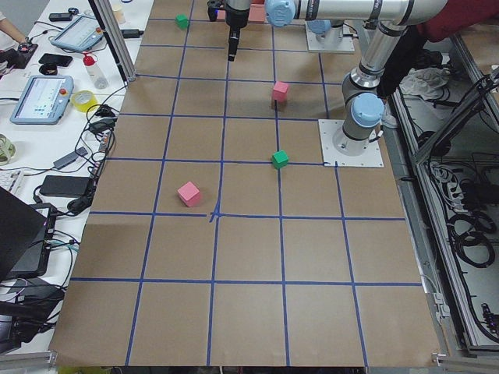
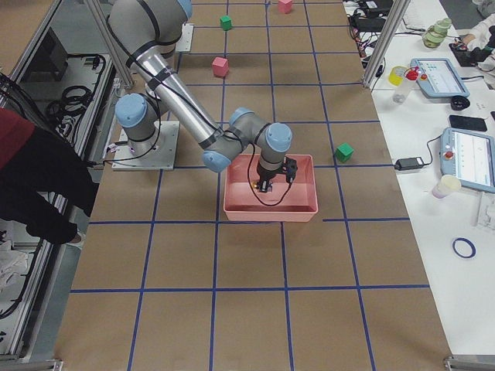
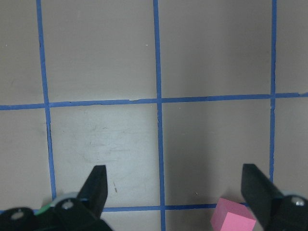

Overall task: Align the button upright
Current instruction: 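Grasp the black-and-yellow push-button switch with the right gripper and lift, then carry the switch out of the bin to the table center with the right gripper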

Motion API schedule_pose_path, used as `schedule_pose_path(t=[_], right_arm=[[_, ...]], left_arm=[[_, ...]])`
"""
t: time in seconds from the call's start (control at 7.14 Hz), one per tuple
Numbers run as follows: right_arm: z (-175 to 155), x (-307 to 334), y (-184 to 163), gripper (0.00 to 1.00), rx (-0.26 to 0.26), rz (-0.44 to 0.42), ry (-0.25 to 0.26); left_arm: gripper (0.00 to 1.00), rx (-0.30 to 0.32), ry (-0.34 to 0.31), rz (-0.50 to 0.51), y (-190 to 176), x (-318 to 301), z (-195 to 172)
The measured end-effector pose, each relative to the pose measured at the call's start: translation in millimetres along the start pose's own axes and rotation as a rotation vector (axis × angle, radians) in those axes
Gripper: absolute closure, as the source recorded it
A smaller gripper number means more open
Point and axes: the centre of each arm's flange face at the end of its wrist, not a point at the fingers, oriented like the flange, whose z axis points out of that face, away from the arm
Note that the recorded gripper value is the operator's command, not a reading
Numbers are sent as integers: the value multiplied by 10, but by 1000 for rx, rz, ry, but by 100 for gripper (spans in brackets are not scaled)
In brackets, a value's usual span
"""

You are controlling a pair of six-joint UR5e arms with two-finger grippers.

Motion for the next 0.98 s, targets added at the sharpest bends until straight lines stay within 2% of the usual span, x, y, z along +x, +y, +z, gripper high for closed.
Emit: schedule_pose_path(t=[0.56, 0.7, 0.98], right_arm=[[-1234, -595, -318, 100, -1, -39, 49], [-1441, -973, -338, 100, 5, -33, 55], [-1533, -2152, -365, 100, 34, -76, 58]], left_arm=[[0, 0, 0, 0, -2, -2, 0], [0, 0, 1, 0, -2, -1, -1], [0, 1, 2, 0, -3, 0, -1]])
